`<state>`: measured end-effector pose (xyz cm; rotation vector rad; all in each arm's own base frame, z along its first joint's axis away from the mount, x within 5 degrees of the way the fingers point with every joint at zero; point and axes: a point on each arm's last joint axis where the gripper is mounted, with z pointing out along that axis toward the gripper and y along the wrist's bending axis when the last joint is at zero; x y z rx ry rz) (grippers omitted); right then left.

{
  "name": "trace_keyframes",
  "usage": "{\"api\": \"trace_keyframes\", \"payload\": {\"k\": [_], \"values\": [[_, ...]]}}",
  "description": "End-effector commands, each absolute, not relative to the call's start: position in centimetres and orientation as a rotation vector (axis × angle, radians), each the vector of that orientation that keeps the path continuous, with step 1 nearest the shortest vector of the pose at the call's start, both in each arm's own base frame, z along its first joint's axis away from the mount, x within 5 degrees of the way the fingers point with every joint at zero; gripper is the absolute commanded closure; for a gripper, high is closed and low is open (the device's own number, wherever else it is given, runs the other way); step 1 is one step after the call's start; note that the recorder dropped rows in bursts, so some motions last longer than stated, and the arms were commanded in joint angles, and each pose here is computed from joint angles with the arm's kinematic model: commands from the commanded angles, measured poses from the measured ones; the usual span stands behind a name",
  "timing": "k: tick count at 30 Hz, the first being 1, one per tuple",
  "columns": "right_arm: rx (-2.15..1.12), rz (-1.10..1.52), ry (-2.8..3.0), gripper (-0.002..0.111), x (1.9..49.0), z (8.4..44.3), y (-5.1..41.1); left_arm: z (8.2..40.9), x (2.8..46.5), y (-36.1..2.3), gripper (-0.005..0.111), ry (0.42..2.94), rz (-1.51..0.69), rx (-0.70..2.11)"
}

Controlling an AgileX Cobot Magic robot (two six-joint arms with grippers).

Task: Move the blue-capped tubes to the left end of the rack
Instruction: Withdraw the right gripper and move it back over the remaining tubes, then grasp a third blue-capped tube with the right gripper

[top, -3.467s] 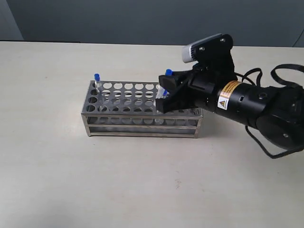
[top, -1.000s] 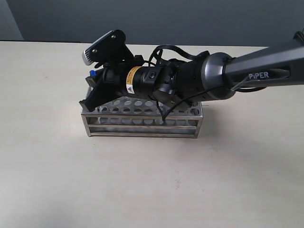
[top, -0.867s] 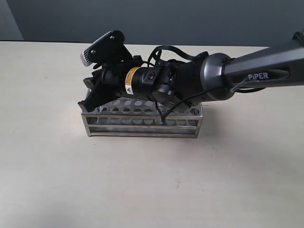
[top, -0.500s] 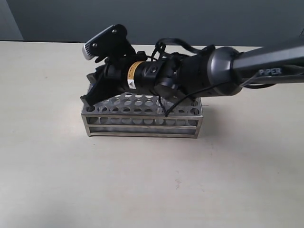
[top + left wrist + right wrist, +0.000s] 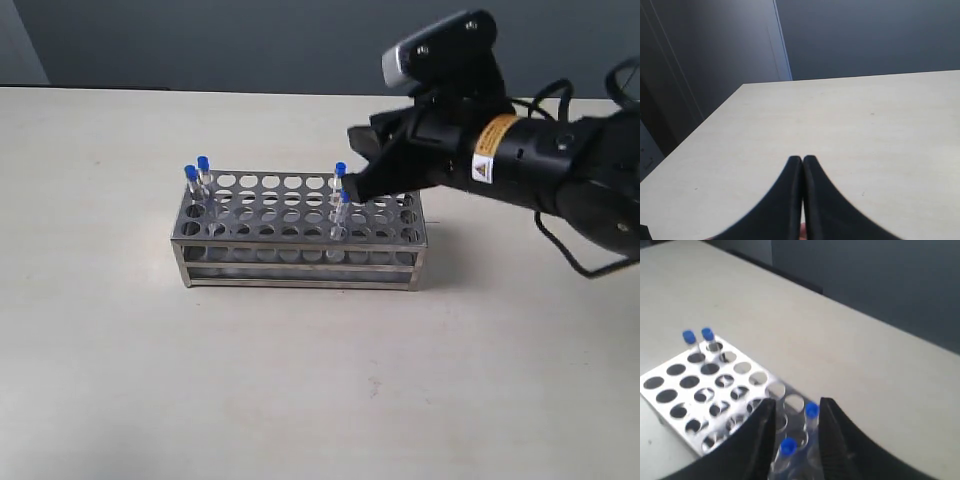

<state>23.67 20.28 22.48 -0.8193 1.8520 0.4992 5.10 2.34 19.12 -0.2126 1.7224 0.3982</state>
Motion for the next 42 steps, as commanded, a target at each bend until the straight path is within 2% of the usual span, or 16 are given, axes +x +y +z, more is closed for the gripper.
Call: {"api": "trace_keyframes", "payload": {"k": [1, 2, 7, 17, 42], "values": [[-0.838, 0.495, 1.926, 0.055, 23.4, 19.8, 19.9, 19.3, 5.1, 2.3, 0.106, 1.713, 0.399, -0.208], [-0.84, 0.509, 1.923, 0.051, 23.6, 19.3, 20.2, 19.3, 5.1, 2.3, 0.106, 1.713, 0.399, -0.208], [-0.806, 0.578, 1.91, 0.058, 24.3, 17.1, 21.2, 19.3, 5.1, 2.3, 0.106, 1.713, 0.399, -0.208], [-0.766, 0.555, 1.893, 0.058, 25.3, 14.4, 21.6, 19.3, 5.1, 2.3, 0.106, 1.713, 0.399, -0.208], [-0.737, 0.526, 1.847, 0.058, 26.7, 12.6, 22.3, 19.3, 5.1, 2.3, 0.106, 1.713, 0.399, -0.208]]}}
